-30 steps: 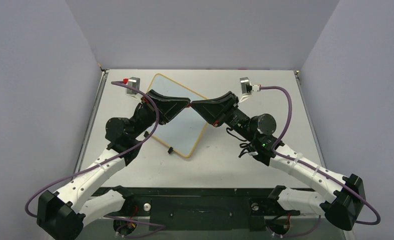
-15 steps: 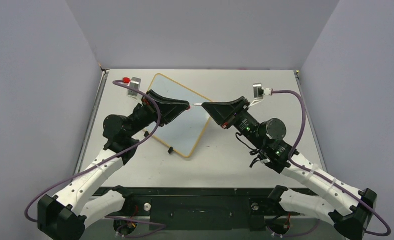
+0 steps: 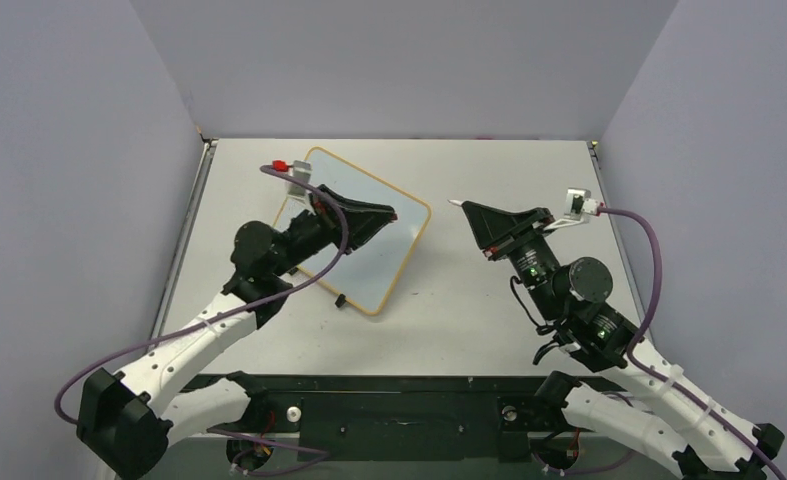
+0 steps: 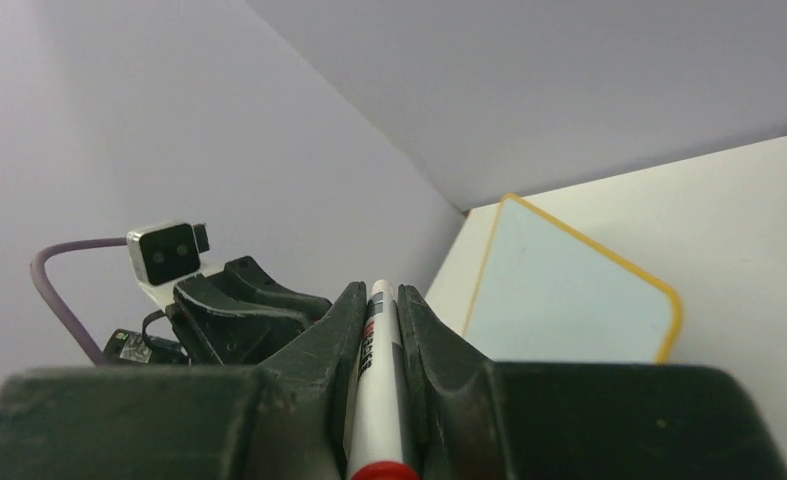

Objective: Write a sentence on the whiteboard
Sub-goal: Open the whiteboard marker at the center of the board, then place the pen cap at the center of the board.

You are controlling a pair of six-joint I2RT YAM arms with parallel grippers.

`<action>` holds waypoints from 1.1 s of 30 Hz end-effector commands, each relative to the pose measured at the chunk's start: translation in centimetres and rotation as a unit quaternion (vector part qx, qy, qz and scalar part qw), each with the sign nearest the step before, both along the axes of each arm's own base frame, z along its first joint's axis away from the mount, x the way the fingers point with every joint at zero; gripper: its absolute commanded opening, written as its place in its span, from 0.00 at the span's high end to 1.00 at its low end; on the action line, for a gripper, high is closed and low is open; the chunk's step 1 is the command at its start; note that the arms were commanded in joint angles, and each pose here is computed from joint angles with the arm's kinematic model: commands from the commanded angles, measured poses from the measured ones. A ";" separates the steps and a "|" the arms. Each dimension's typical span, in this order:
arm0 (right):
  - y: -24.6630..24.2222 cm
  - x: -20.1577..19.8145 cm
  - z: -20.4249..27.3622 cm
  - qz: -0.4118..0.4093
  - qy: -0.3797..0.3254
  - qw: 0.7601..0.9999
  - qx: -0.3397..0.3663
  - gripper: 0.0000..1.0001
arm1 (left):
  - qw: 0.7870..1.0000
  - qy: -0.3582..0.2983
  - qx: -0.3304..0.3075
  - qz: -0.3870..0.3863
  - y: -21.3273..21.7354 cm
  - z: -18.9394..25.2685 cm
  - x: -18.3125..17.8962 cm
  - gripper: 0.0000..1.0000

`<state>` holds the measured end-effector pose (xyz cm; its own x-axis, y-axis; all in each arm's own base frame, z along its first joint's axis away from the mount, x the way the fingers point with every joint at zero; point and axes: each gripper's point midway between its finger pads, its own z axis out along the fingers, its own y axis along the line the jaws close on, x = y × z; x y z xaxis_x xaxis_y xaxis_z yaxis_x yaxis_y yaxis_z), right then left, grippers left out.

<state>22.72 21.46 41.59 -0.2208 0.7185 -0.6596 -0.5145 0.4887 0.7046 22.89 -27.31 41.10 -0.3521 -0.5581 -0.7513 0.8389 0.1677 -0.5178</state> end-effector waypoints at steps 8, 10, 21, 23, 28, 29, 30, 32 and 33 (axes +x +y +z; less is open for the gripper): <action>-8.9 1.9 -7.2 -0.209 0.058 0.958 -0.185 1.00 | 0.950 0.064 0.305 0.019 -10.7 -19.2 1.8 1.00; -9.6 1.9 -7.6 -0.223 0.061 0.954 -0.193 1.00 | 0.934 0.062 0.350 0.015 -12.8 -22.2 1.4 1.00; -11.9 1.4 -8.7 -0.258 0.074 0.939 -0.214 1.00 | 0.881 0.045 0.472 0.010 -16.8 -34.0 1.2 0.97; -12.0 1.4 -8.8 -0.260 0.076 0.938 -0.218 1.00 | 0.876 0.047 0.480 0.006 -17.0 -34.9 1.0 0.90; -12.2 1.3 -9.2 -0.260 0.077 0.936 -0.222 1.00 | 0.876 0.050 0.480 0.011 -16.9 -34.9 0.8 0.63; -12.2 1.3 -9.2 -0.260 0.077 0.936 -0.222 1.00 | 0.876 0.050 0.479 0.012 -16.9 -34.7 0.8 0.59; -12.2 1.3 -9.2 -0.261 0.077 0.936 -0.222 1.00 | 0.878 0.049 0.477 0.012 -16.8 -34.2 0.7 0.52; -12.2 1.2 -9.3 -0.261 0.078 0.936 -0.223 1.00 | 0.879 0.049 0.475 0.014 -16.6 -33.3 0.7 0.47; -12.2 1.2 -9.2 -0.260 0.077 0.937 -0.222 1.00 | 0.879 0.049 0.473 0.013 -16.6 -32.9 0.6 0.45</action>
